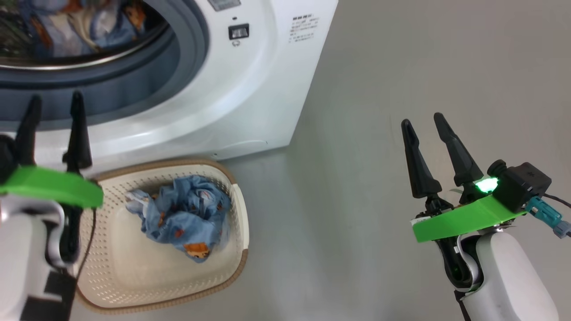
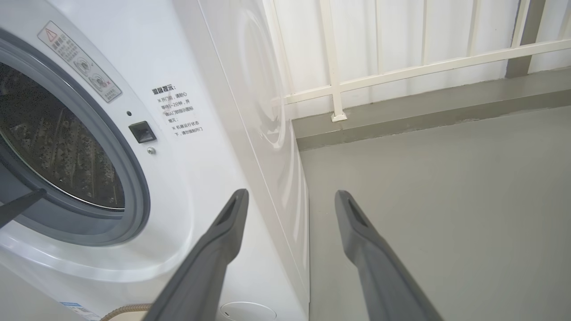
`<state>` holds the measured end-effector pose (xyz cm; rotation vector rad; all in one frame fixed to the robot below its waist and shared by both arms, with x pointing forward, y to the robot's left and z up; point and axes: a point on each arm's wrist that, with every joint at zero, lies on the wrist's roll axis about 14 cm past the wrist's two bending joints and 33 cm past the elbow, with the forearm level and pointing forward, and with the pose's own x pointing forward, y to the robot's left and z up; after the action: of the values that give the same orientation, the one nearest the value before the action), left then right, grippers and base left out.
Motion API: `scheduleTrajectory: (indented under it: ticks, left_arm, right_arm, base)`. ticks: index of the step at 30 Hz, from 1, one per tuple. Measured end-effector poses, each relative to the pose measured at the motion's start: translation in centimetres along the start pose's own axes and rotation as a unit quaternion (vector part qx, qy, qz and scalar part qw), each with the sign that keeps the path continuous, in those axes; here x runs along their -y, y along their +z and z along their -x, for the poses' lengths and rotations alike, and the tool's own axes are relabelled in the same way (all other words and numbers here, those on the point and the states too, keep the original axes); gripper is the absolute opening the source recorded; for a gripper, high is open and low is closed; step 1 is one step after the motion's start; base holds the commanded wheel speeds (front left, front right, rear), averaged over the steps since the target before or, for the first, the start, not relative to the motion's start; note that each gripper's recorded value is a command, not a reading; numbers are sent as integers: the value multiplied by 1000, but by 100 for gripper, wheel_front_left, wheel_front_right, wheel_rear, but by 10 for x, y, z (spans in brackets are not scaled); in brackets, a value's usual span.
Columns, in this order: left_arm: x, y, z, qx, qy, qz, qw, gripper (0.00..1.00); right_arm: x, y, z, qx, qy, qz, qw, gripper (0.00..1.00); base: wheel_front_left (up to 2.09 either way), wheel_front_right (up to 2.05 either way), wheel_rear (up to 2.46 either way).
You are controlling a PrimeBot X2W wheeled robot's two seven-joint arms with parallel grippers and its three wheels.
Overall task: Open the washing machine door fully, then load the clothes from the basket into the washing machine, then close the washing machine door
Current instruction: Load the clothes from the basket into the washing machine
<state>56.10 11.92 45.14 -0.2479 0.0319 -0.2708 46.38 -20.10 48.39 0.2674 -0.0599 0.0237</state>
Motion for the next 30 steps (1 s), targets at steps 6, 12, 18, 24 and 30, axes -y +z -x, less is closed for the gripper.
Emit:
scheduleTrajectory:
  ticks: [6,12,18,24,30]
  left_arm:
    - [2,11,33,9,14,3,1000,100]
    - [6,26,62,24,26,4,999,100]
    - [7,40,85,39,39,3,998,100]
    - [8,45,113,44,56,4,997,100]
    - [10,56,138,59,68,6,996,100]
  right_arm:
    - [-9,16,5,16,13,1,1000,100]
    - [-14,24,17,19,22,4,1000,100]
    - [-20,33,24,27,32,7,999,100]
    - [-25,37,35,28,40,3,999,100]
    - [-31,41,47,29,51,4,998,100]
  base:
    - [0,0,0]
    - [0,0,0]
    - [0,0,0]
    - [0,0,0]
    - [0,0,0]
